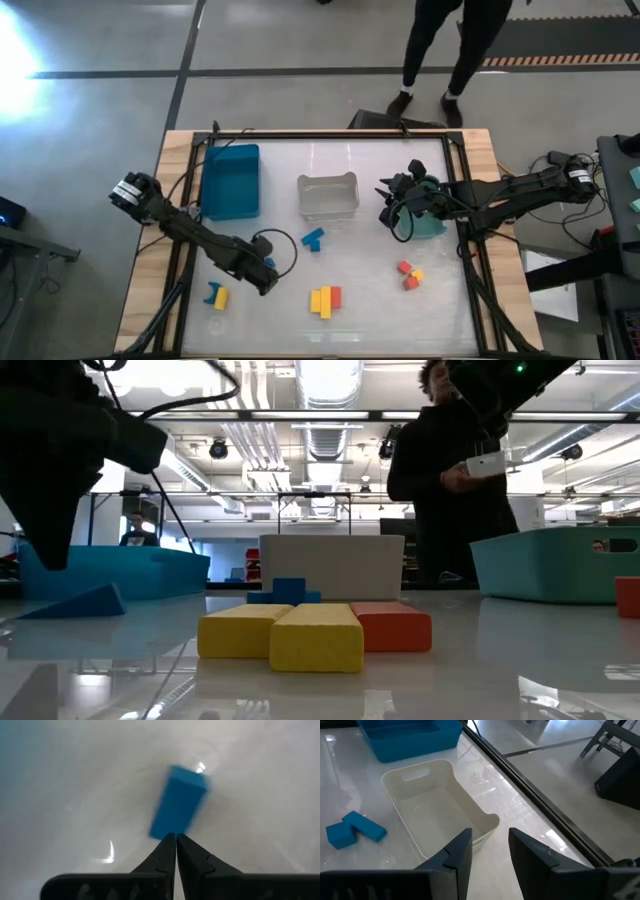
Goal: Sort & place blocks by color
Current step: Put the blue block into the gray bin
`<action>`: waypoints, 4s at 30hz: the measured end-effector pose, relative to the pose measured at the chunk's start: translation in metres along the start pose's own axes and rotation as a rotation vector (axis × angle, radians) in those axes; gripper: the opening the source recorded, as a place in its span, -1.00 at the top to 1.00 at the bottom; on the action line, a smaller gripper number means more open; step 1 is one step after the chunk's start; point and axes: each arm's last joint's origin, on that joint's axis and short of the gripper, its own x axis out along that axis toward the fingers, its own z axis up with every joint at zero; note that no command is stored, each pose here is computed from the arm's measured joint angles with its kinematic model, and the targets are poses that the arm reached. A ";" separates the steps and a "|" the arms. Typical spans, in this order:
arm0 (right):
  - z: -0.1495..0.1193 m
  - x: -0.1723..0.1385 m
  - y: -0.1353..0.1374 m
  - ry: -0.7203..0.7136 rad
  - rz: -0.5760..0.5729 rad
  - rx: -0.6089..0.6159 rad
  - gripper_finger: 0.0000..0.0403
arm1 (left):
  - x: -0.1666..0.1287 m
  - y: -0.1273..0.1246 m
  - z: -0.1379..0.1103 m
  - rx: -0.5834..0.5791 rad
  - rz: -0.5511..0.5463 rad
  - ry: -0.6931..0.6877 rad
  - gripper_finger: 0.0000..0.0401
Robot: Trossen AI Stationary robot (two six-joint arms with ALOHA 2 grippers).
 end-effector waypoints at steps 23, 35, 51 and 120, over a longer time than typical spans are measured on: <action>0.000 0.000 0.000 0.001 0.001 0.000 0.41 | 0.012 0.004 -0.002 0.408 0.037 -0.130 -0.20; 0.000 0.000 0.000 0.001 0.003 0.000 0.41 | 0.028 0.009 -0.005 0.397 -0.004 -0.162 -0.22; 0.000 0.000 0.000 0.001 0.002 0.000 0.41 | 0.038 0.012 -0.007 0.391 -0.035 -0.192 0.29; -0.018 -0.007 -0.009 0.150 -0.031 -0.042 0.41 | -0.031 0.052 0.232 0.402 -0.088 -0.681 0.34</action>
